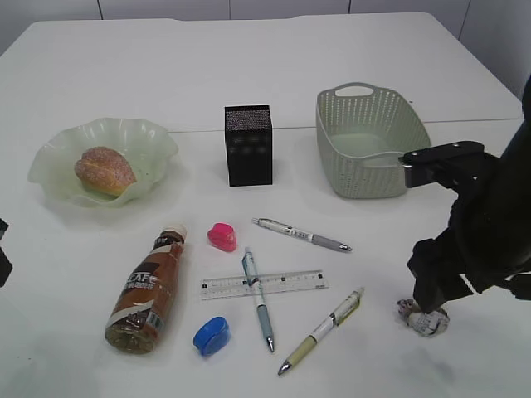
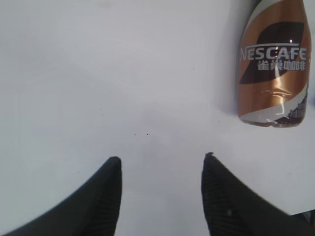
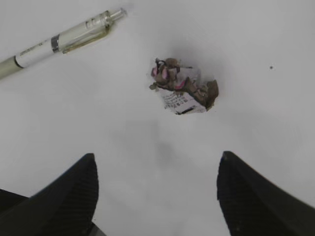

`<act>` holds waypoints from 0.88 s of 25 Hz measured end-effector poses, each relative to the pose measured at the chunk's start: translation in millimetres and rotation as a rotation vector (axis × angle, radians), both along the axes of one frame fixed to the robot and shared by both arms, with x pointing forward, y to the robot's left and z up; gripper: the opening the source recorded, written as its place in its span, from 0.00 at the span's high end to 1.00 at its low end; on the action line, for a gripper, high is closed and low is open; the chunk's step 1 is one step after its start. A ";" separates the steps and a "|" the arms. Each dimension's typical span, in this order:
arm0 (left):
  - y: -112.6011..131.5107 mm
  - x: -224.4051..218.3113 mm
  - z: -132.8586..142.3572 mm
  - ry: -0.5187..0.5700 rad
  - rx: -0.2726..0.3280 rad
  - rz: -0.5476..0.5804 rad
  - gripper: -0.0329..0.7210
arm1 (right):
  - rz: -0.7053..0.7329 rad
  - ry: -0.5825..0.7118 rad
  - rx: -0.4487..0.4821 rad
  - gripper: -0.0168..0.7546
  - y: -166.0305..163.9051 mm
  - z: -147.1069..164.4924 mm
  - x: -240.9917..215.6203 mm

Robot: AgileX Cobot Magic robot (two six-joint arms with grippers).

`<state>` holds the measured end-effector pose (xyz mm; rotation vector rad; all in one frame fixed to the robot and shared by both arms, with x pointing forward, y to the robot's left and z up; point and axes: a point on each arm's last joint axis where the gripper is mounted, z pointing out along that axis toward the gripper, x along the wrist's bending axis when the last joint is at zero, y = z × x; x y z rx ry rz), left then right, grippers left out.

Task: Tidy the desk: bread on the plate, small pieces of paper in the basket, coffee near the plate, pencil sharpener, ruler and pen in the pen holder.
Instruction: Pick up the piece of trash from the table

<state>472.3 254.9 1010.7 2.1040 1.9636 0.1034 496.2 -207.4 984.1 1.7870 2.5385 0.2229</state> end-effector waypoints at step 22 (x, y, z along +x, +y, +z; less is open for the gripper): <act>-0.2 3.2 0.8 -0.036 -0.004 0.004 0.45 | -0.017 0.000 -0.063 0.26 4.8 -63.3 32.4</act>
